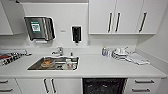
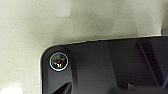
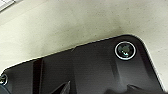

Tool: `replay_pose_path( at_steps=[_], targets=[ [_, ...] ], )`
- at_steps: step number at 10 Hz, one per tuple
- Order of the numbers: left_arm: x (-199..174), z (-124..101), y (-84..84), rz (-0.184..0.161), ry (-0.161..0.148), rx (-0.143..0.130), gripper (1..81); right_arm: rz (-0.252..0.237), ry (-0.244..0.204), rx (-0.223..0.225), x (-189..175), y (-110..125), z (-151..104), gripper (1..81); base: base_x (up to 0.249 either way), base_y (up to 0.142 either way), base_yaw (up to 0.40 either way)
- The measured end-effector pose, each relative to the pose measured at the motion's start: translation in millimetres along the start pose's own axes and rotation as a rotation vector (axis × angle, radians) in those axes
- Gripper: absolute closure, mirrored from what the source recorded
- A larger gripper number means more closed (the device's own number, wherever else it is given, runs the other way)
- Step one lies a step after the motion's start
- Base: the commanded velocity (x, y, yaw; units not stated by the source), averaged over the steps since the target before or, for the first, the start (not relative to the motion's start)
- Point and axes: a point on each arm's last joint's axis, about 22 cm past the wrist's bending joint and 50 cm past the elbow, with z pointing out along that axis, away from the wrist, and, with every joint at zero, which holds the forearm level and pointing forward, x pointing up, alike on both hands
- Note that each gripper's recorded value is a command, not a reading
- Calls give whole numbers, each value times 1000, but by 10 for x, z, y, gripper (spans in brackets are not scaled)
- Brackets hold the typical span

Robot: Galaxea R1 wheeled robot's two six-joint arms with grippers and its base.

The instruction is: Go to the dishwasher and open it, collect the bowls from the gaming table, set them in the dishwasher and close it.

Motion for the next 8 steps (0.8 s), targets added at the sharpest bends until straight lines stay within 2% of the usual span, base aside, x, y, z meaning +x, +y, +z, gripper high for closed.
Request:
replay_pose_path(
  at_steps=[2,4,6,8],
  targets=[
    [-138,-139,176,-8,-22,-16,10,7,-23,-3,-151,-42,-176,10,0,0,0],
    [-240,-288,208,-13,-39,-15,10,12,-39,-2,-250,-109,-320,10,0,0,0],
    [-228,-404,240,-10,-29,-14,10,8,-26,1,-214,-153,-429,10,0,0,0],
    [-193,-563,163,-1,-7,11,10,2,-8,8,-195,-218,-559,10,0,0,0]
  ],
)
